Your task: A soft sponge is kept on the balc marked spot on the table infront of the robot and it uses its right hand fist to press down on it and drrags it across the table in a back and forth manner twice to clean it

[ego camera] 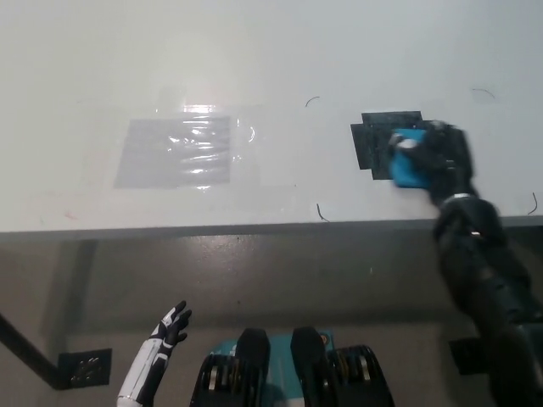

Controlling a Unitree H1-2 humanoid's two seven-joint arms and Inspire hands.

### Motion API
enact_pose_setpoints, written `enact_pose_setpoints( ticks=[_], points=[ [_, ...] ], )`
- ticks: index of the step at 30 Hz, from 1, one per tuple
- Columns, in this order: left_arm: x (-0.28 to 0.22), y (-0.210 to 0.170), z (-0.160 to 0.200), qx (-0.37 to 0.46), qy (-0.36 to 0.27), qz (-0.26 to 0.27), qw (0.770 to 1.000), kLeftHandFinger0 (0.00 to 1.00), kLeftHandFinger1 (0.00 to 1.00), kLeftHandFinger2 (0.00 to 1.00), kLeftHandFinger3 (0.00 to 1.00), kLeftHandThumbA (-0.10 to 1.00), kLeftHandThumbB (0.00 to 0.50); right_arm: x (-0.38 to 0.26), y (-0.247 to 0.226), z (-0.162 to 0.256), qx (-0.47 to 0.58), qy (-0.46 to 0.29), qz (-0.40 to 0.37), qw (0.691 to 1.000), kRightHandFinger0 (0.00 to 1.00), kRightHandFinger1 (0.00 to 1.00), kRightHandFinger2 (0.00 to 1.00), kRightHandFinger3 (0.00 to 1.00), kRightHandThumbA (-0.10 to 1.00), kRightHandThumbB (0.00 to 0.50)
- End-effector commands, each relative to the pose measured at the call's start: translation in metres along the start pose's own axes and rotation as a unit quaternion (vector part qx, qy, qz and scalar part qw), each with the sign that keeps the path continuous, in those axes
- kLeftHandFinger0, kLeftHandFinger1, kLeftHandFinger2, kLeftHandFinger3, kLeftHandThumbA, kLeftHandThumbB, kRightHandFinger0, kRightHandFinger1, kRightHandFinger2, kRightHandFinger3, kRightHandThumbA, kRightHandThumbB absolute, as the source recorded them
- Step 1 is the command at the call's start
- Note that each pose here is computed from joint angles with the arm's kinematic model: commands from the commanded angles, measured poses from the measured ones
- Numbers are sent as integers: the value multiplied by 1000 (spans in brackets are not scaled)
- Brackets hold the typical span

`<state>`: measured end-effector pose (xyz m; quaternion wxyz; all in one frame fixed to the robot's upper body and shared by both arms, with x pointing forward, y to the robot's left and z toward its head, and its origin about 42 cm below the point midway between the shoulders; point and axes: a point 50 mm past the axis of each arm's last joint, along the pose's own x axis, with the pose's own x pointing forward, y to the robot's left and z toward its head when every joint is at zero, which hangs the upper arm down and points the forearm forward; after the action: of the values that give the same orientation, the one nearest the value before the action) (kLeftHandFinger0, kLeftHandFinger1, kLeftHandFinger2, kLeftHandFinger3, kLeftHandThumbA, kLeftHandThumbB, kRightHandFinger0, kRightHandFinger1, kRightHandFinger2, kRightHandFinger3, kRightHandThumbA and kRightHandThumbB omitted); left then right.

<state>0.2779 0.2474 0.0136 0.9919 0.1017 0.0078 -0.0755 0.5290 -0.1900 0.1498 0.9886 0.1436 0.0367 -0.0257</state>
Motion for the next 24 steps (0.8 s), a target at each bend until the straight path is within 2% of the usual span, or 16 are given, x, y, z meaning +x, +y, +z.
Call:
enact_pose_setpoints(
  ticks=[1, 5, 14, 15, 18, 22, 23, 24],
  points=[
    [1, 3, 6, -1, -18, -3, 1000, 1000, 1000, 1000, 1000, 1000, 410, -2, 29, -10, -14, 39, 36, 999, 0, 0, 0, 0, 1000, 128],
    [2, 3, 6, 0, -18, -2, 1000, 1000, 1000, 1000, 1000, 1000, 414, -1, 38, -7, -21, 27, 48, 998, 0, 0, 0, 0, 1000, 150],
    [2, 3, 6, 3, -18, -3, 1000, 1000, 1000, 1000, 1000, 1000, 420, -1, 30, -7, -23, 28, 46, 998, 0, 0, 0, 0, 1000, 134],
    [3, 3, 5, 4, -19, -2, 1000, 1000, 1000, 1000, 1000, 1000, 420, -1, 29, -7, -26, 30, 46, 998, 0, 0, 0, 0, 1000, 145],
    [2, 4, 6, 4, -19, -4, 1000, 1000, 1000, 1000, 1000, 1000, 395, 0, 27, -6, -28, 32, 43, 998, 0, 0, 0, 0, 1000, 151],
    [2, 4, 6, 4, -18, -3, 1000, 1000, 1000, 1000, 1000, 1000, 399, 0, 26, -6, -31, 29, 41, 998, 0, 0, 0, 0, 1000, 144],
    [-5, 1, 3, 4, -14, -5, 1000, 1000, 1000, 1000, 1000, 1000, 411, -4, 16, -8, -101, -7, 1, 995, 154, 0, 11, 43, 1000, 155],
    [-5, 1, 3, 8, -16, -5, 1000, 1000, 1000, 1000, 1000, 1000, 430, -4, 13, -5, -90, -21, -1, 996, 324, 257, 306, 305, 1000, 228]
  ],
)
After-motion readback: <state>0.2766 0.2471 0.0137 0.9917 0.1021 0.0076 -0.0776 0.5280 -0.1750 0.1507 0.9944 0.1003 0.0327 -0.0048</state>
